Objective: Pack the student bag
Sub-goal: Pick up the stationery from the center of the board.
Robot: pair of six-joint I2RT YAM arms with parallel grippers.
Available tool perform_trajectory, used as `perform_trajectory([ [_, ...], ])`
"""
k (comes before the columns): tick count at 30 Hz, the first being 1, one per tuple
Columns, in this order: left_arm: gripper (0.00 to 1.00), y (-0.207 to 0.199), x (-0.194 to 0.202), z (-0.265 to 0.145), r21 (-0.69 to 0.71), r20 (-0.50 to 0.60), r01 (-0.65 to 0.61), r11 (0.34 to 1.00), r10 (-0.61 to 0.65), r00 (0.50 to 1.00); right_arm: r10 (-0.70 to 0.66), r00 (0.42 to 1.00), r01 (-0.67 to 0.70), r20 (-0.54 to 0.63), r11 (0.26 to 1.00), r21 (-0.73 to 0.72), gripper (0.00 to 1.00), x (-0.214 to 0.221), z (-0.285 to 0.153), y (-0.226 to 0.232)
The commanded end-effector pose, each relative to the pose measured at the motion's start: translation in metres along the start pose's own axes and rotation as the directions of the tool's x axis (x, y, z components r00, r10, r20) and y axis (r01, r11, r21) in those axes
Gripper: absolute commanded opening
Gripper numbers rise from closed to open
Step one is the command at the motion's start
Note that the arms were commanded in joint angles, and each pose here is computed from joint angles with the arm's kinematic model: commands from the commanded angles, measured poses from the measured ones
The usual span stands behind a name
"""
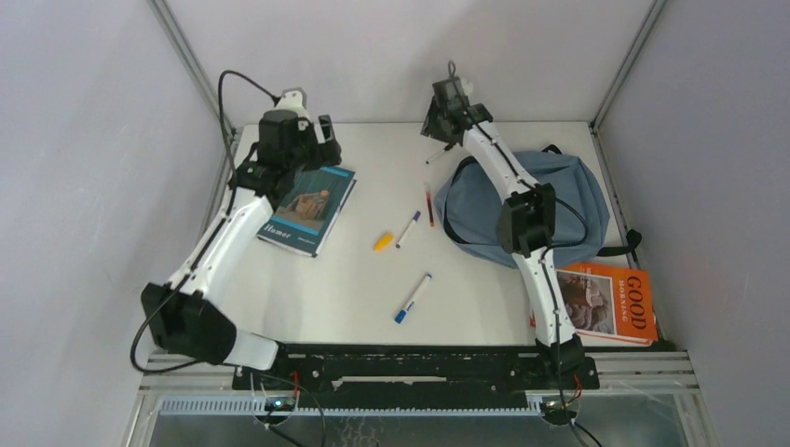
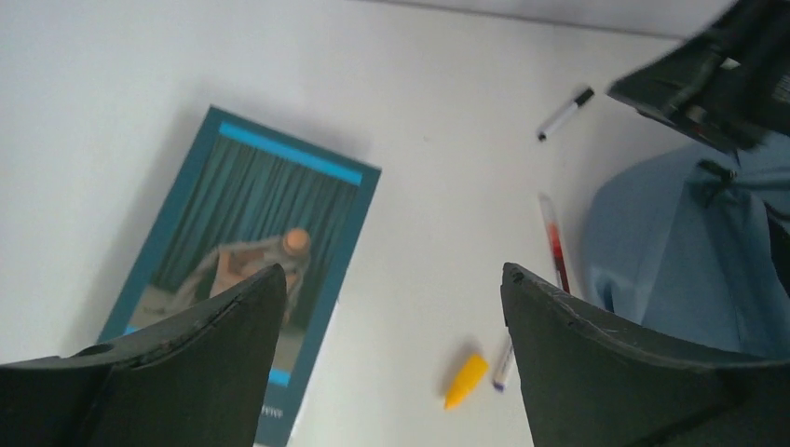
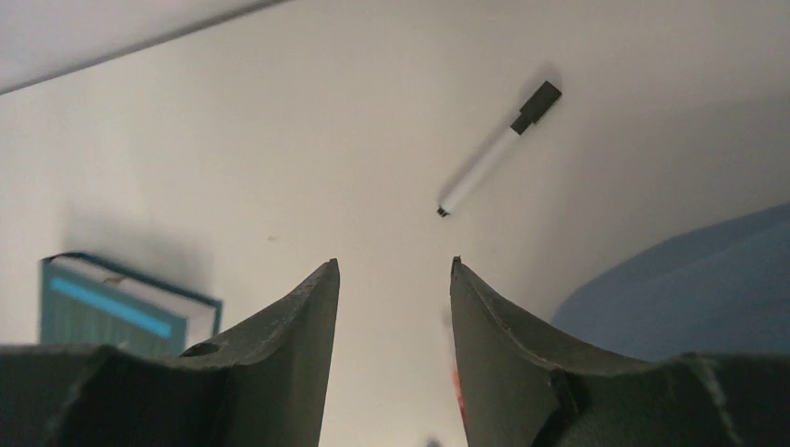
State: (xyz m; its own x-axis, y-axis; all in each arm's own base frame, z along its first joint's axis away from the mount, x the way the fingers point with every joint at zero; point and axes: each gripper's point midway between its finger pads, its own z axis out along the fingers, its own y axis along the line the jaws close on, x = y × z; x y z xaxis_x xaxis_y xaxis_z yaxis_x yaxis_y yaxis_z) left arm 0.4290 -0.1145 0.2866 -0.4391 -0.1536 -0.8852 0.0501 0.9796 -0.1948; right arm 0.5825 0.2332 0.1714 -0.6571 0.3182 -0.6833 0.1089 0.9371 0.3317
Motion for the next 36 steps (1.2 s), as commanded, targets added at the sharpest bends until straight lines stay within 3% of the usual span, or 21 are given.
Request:
perform_trajectory([
  [1,0.90,0.002,0.021,-0.034,-0.003,-0.017,0.055,0.998,-0.056,0.998,0.120,0.987,-0.115,0.109,0.992,-0.045,0.56,-0.024,0.023,0.011],
  [11,0.90,0.012,0.064,-0.050,0.012,-0.089,0.012,1.000,-0.011,0.996,0.167,0.976,-0.175,0.138,0.984,0.046,0.57,0.006,0.095,-0.019],
  [23,0.90,0.026,0.070,-0.060,-0.019,-0.097,-0.077,0.997,0.075,0.993,0.196,0.968,-0.219,0.157,0.965,0.142,0.56,0.017,0.108,-0.043],
  [36,0.90,0.027,0.073,-0.070,-0.004,-0.108,-0.107,0.994,0.106,0.988,0.324,0.944,-0.329,0.055,0.922,0.203,0.54,0.050,0.112,-0.058],
])
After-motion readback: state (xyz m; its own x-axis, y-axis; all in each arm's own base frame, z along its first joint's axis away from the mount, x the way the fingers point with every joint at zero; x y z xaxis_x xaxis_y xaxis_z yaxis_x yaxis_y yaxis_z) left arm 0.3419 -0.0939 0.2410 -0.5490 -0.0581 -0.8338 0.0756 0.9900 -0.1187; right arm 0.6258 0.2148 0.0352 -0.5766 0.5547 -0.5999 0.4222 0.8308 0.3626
